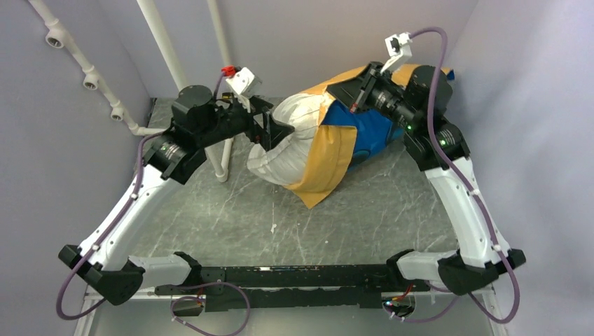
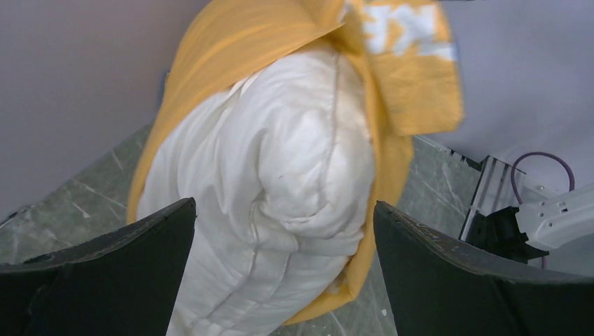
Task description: Put the pillow into the pillowcase
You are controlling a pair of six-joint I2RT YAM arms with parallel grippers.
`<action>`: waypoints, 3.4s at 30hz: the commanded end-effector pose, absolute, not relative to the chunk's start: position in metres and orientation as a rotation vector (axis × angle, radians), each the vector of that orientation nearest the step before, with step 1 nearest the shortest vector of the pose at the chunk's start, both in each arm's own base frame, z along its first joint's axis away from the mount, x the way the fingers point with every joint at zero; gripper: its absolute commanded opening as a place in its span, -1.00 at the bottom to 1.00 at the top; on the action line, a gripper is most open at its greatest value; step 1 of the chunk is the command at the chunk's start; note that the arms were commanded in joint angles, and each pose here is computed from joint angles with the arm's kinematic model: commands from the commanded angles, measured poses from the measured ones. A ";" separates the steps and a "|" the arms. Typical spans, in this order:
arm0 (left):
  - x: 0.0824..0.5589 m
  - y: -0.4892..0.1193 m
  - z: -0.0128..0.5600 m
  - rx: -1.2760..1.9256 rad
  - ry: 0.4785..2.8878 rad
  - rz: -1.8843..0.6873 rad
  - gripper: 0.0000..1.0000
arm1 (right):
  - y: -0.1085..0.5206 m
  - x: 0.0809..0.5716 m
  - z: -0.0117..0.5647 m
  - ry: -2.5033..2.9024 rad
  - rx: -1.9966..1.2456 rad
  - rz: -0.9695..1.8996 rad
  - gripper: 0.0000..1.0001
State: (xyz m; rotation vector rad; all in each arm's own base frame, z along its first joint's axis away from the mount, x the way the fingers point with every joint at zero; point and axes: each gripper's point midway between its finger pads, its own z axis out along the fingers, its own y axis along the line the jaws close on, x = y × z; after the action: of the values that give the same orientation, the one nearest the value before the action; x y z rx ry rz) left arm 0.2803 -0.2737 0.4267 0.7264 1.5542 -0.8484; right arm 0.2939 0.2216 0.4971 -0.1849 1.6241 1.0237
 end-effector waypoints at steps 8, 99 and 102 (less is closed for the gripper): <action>0.295 -0.244 0.383 0.584 1.737 -0.684 0.99 | 0.244 0.327 0.574 1.384 -0.289 1.250 -1.00; 0.296 -0.187 0.366 0.094 2.080 -0.750 0.78 | 0.182 0.317 0.263 2.280 -0.226 0.887 0.96; 0.284 -0.180 0.375 0.088 2.071 -0.737 0.81 | 0.204 0.278 0.249 2.347 -0.346 0.992 0.75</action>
State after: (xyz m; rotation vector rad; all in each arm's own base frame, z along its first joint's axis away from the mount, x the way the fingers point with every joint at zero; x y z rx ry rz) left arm 0.3080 -0.1857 0.3321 0.0342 2.1722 -0.6953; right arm 0.3206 0.1791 0.2489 -0.1762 2.3338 0.8766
